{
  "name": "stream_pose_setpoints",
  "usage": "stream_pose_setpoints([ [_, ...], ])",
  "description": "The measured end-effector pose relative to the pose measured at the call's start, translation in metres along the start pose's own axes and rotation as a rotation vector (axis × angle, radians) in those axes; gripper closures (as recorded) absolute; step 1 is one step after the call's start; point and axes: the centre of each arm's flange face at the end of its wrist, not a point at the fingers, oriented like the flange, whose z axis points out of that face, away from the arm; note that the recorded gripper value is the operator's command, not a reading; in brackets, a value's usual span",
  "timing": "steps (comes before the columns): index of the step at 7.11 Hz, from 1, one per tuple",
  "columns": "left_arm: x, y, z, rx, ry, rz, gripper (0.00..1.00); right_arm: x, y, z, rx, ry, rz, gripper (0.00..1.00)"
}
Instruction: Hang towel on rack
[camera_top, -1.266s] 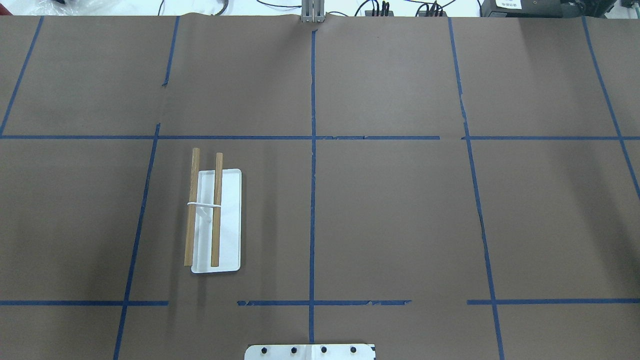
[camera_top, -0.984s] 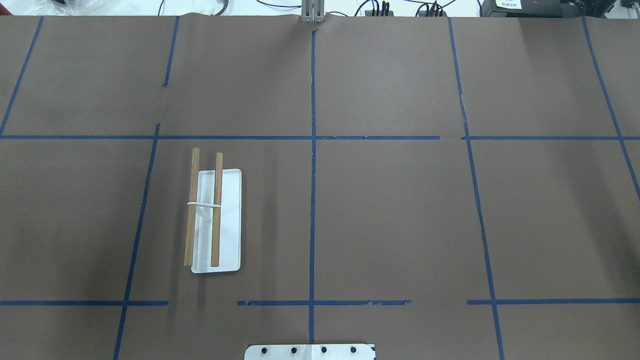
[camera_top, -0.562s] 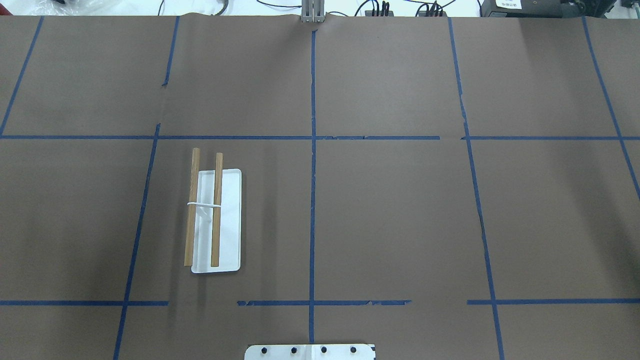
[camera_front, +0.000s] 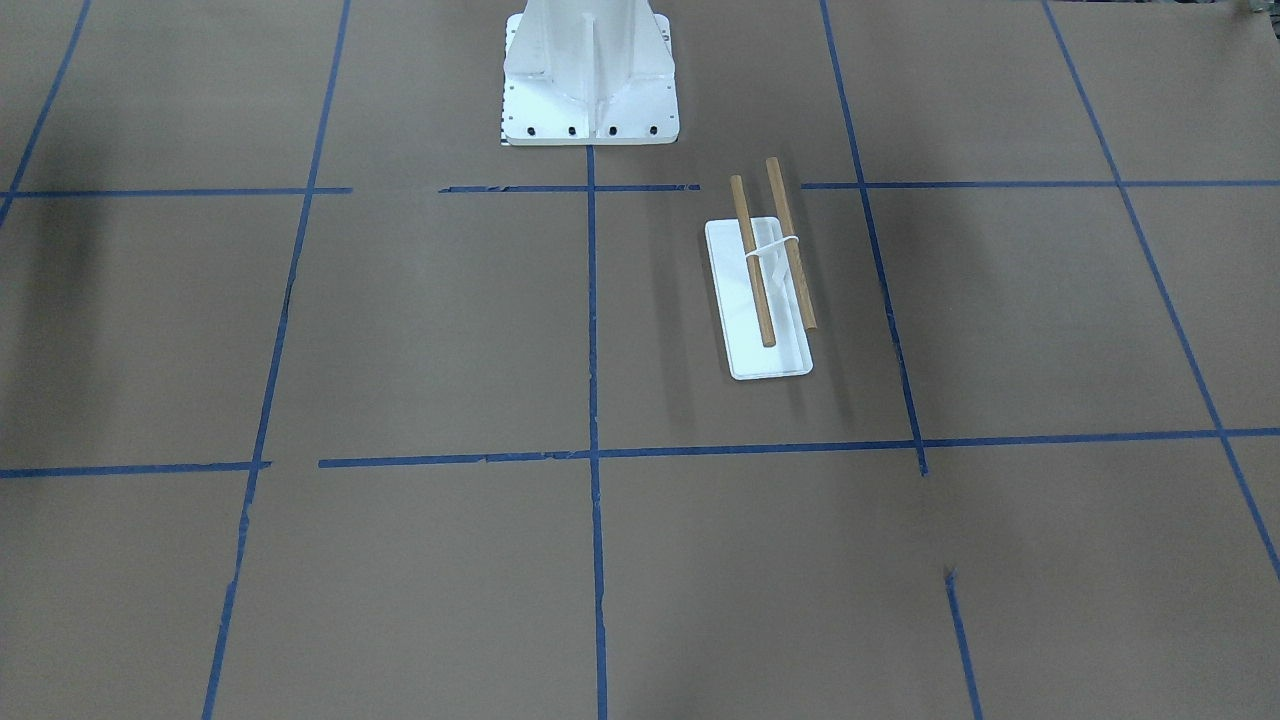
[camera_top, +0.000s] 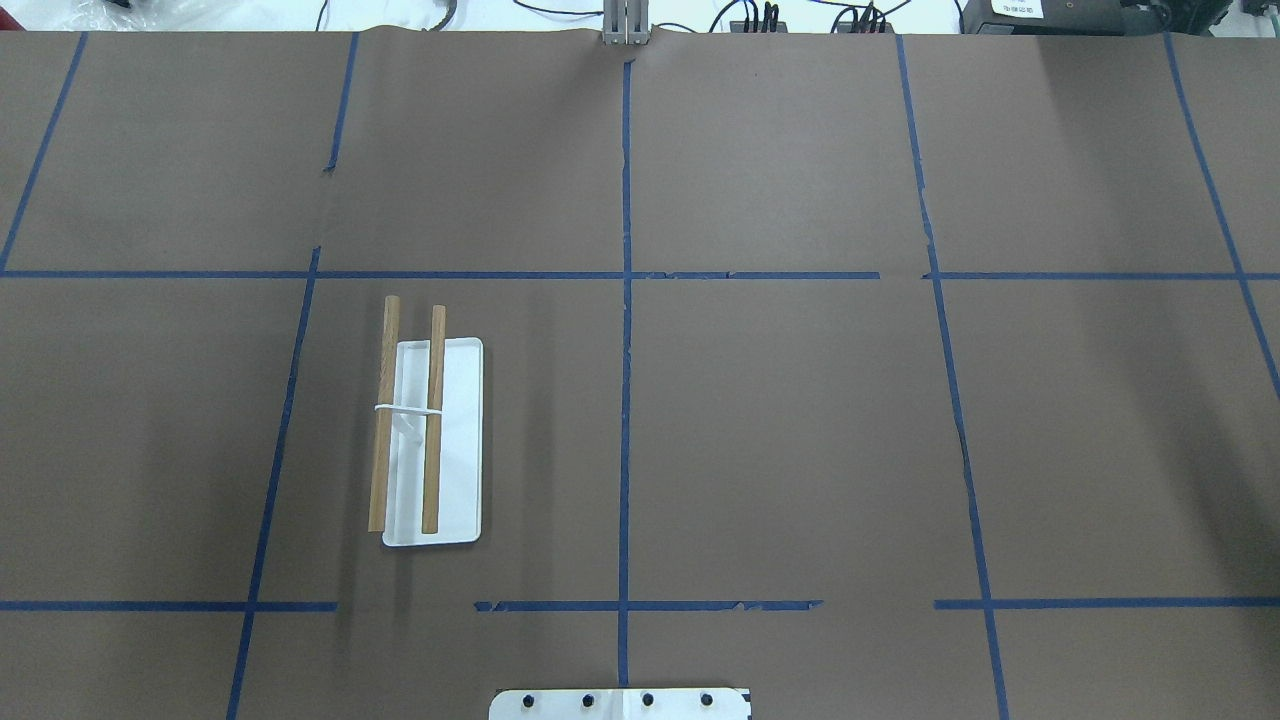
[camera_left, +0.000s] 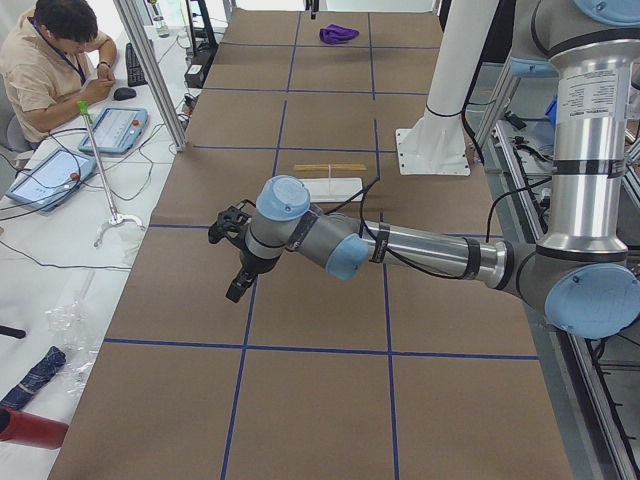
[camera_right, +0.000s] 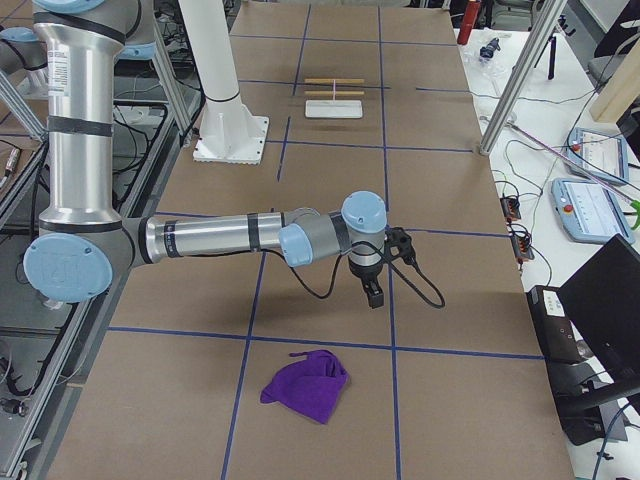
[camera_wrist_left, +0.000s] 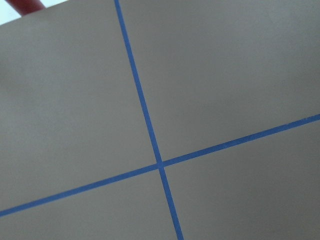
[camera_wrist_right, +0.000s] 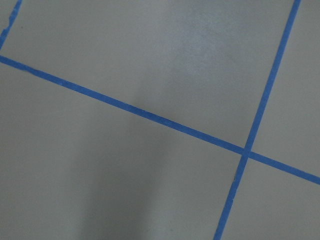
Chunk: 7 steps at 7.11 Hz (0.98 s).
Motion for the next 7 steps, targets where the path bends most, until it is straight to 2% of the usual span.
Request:
stream_pose_setpoints([
  [1, 0.000, -0.007, 0.001, 0.068, 0.001, 0.055, 0.00, 0.002, 0.009, 0.006, -0.004, 0.024, -0.018, 0.00],
  [2, 0.001, -0.009, 0.001, 0.111, 0.005, 0.086, 0.00, 0.012, 0.033, 0.016, -0.006, 0.069, -0.035, 0.00],
  [3, 0.001, -0.010, 0.001, 0.131, 0.007, 0.096, 0.00, 0.024, 0.067, 0.028, -0.004, 0.096, -0.050, 0.00],
  [5, 0.004, -0.014, -0.001, 0.148, 0.009, 0.108, 0.00, 0.059, 0.147, 0.071, 0.008, 0.102, -0.076, 0.12],
  [7, 0.006, -0.017, -0.004, 0.155, 0.010, 0.110, 0.00, 0.092, 0.209, 0.113, 0.032, 0.093, -0.102, 0.17],
])
